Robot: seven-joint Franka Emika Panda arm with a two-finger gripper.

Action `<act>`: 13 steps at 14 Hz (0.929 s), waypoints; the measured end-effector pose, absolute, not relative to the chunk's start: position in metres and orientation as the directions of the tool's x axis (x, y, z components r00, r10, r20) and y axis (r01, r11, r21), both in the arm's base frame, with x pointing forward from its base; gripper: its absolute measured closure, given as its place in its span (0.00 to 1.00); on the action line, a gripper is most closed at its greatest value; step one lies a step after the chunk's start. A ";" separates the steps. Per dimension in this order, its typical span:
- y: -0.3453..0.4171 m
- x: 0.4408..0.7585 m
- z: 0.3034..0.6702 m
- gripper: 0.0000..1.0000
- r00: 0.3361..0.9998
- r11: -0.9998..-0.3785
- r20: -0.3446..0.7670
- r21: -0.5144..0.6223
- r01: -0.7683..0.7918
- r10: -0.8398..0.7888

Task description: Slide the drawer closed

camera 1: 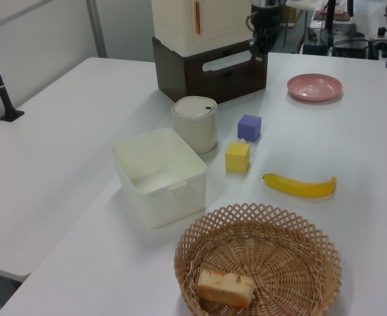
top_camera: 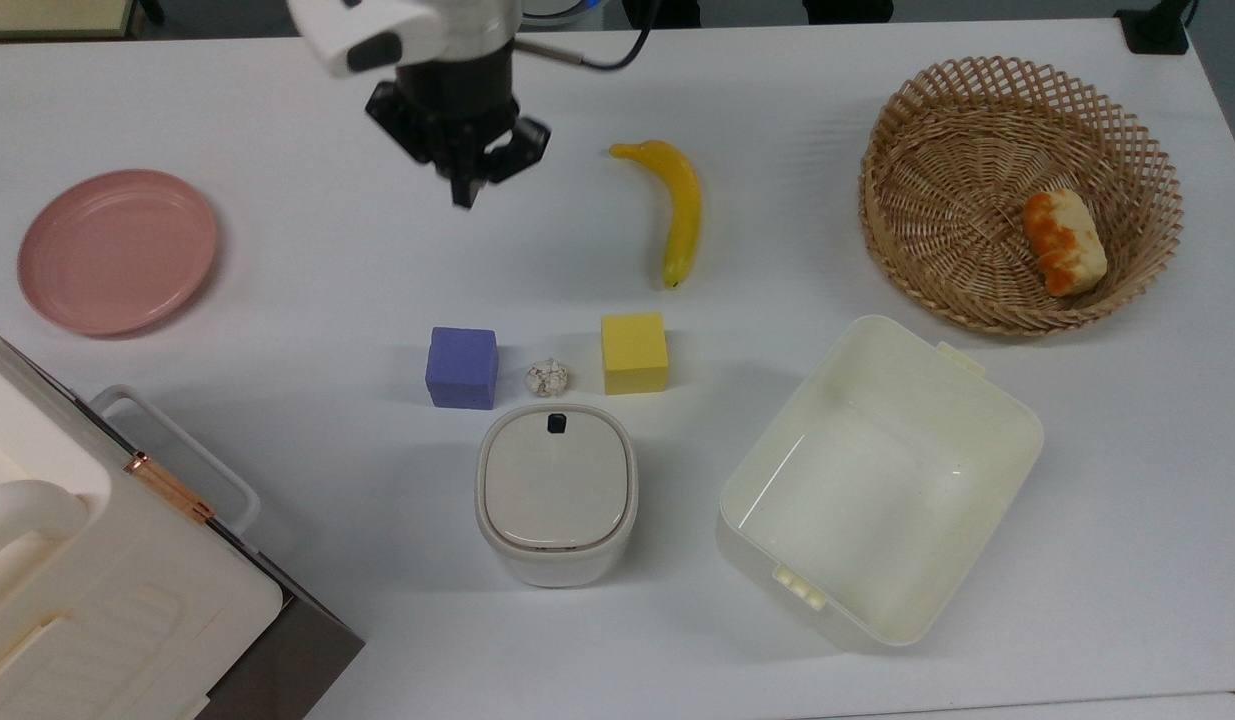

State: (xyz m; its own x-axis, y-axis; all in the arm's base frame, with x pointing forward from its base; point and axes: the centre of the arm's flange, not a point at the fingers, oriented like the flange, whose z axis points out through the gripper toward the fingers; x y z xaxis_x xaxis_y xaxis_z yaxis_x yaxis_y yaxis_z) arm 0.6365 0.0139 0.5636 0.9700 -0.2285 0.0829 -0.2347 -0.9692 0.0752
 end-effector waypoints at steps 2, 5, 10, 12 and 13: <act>0.020 0.621 0.579 0.94 0.980 -0.979 0.058 0.072 -0.192 -0.188; 0.020 0.599 0.596 0.89 0.991 -0.990 0.049 0.052 -0.128 -0.126; 0.029 0.580 0.604 0.80 0.997 -0.996 0.038 0.047 -0.074 -0.072; 0.030 0.578 0.606 0.75 0.997 -0.997 0.037 0.046 -0.069 -0.067; 0.029 0.578 0.607 0.66 0.997 -0.997 0.038 0.044 -0.069 -0.067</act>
State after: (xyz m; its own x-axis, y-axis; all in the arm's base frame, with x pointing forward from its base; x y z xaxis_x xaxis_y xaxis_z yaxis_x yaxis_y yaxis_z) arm 0.5777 0.0292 0.6065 0.9970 -0.0673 0.0384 -0.0690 -0.9966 0.0441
